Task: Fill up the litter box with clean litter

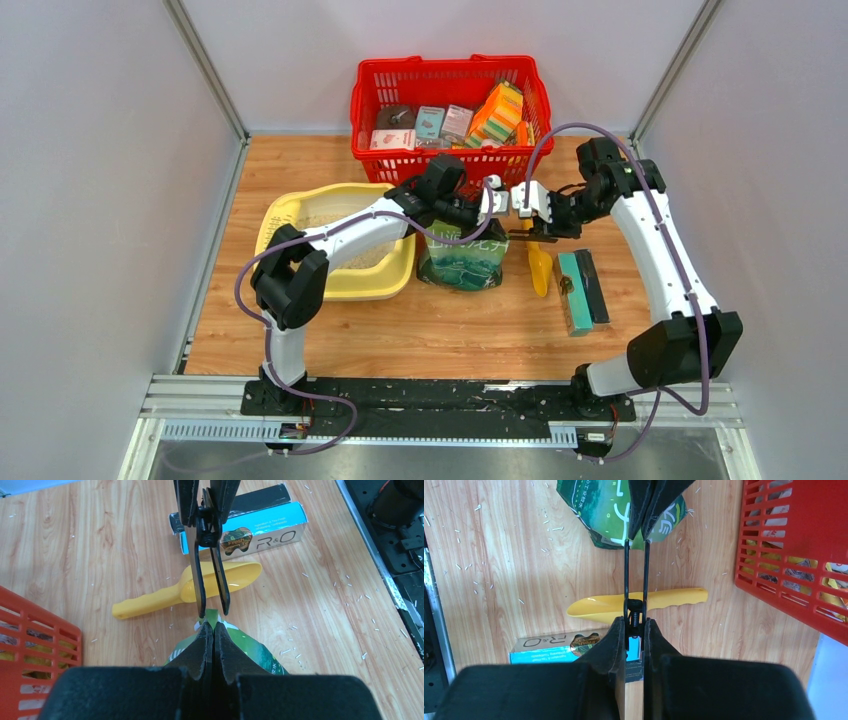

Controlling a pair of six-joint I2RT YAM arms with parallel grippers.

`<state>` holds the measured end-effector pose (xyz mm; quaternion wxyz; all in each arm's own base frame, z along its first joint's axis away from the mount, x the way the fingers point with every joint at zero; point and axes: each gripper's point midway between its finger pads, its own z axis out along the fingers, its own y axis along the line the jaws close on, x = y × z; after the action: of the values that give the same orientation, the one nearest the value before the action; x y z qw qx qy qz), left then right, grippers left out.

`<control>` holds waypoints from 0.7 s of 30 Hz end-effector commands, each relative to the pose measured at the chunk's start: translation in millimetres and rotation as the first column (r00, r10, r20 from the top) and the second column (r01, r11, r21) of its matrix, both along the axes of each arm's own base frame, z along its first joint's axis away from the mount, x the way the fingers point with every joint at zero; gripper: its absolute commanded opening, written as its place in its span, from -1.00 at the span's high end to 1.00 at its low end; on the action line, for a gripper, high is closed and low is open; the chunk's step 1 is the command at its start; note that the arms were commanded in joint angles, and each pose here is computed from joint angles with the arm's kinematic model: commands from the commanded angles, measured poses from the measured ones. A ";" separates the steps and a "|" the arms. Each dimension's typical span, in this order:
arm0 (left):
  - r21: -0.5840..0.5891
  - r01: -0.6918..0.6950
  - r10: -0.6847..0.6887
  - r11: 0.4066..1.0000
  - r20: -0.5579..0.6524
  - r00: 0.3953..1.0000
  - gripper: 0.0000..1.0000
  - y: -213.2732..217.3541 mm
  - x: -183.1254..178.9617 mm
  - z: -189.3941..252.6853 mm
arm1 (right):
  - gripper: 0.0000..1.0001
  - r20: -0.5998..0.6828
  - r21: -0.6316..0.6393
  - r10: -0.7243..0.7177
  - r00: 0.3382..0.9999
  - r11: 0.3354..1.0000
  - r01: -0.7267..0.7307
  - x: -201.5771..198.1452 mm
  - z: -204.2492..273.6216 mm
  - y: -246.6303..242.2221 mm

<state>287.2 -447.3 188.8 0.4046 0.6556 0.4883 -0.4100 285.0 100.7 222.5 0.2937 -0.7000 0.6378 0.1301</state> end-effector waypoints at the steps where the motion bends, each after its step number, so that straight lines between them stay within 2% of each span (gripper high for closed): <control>1: -0.038 -0.005 0.007 0.999 0.068 0.998 1.00 0.1 1.4 18.1 | 1.00 -0.274 0.006 0.010 0.962 1.000 -0.009 -71.9 -3.2 -1.0; 6: -0.034 -0.012 0.014 0.999 0.058 0.998 1.00 1.9 0.0 16.6 | 1.00 -0.296 0.018 -0.018 0.955 1.000 0.025 -63.6 -3.2 3.5; 14: -0.037 -0.020 0.022 0.999 0.050 0.999 0.97 5.6 -3.7 17.4 | 1.00 -0.301 -0.039 -0.064 0.951 0.998 0.054 -59.0 -15.8 4.8; 15: -0.036 -0.019 0.020 0.999 0.049 0.999 0.91 5.7 -4.8 16.9 | 1.00 -0.296 -0.036 -0.062 0.953 0.998 0.053 -57.2 -15.6 7.1; 16: -0.037 -0.023 0.025 0.999 0.052 0.998 0.72 6.9 -4.4 18.9 | 1.00 -0.290 -0.036 -0.062 0.955 0.998 0.053 -55.9 -15.2 7.9; 19: -0.028 -0.038 0.039 0.999 0.057 0.998 0.43 12.8 -4.2 19.4 | 1.00 -0.279 -0.043 -0.077 0.957 0.997 0.067 -50.9 -13.8 12.5; 21: -0.014 -0.050 0.050 0.999 0.044 0.998 0.36 20.3 -3.2 15.8 | 1.00 -0.273 -0.052 -0.082 0.959 0.996 0.070 -48.8 -12.2 16.5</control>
<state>285.4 -439.4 188.2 0.4164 0.6524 0.4911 -0.3998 280.1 113.4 215.1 0.2720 -0.6717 0.6724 0.1509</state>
